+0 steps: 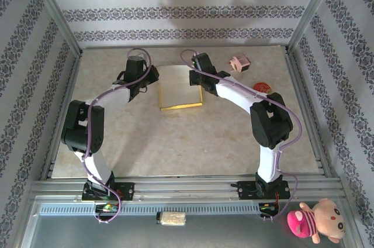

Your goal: Fold the paper box

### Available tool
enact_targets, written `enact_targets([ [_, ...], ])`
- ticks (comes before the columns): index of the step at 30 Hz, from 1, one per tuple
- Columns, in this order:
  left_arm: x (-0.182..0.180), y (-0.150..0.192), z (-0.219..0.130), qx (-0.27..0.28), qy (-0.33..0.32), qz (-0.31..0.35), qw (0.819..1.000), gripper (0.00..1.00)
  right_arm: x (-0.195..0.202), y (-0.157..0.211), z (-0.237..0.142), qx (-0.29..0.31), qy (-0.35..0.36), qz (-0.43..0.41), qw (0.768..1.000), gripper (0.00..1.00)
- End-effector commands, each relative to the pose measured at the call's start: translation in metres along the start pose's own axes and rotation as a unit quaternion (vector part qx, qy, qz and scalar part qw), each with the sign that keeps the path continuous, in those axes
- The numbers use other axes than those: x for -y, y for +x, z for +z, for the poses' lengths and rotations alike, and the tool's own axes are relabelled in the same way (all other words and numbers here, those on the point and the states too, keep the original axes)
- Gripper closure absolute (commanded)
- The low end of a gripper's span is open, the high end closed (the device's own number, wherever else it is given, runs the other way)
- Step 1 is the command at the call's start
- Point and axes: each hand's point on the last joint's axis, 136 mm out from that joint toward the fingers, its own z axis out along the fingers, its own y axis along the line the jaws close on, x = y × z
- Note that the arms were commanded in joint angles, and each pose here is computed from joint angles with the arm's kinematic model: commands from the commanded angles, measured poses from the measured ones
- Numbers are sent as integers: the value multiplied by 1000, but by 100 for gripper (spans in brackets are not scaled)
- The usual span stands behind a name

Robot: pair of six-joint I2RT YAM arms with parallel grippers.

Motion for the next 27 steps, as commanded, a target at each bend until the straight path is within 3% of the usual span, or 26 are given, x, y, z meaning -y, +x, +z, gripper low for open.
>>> enact_targets([
  [1,49,9,-8,-31,64,6,997,100,-33,-27,-17,32,-67,12,997,100],
  [10,47,11,4,-52,47,-70,995,100,-38,-13,-6,11,-77,24,997,100],
  [27,26,82,14,-99,-20,-63,993,100,-30,24,0,-20,-74,18,997,100],
])
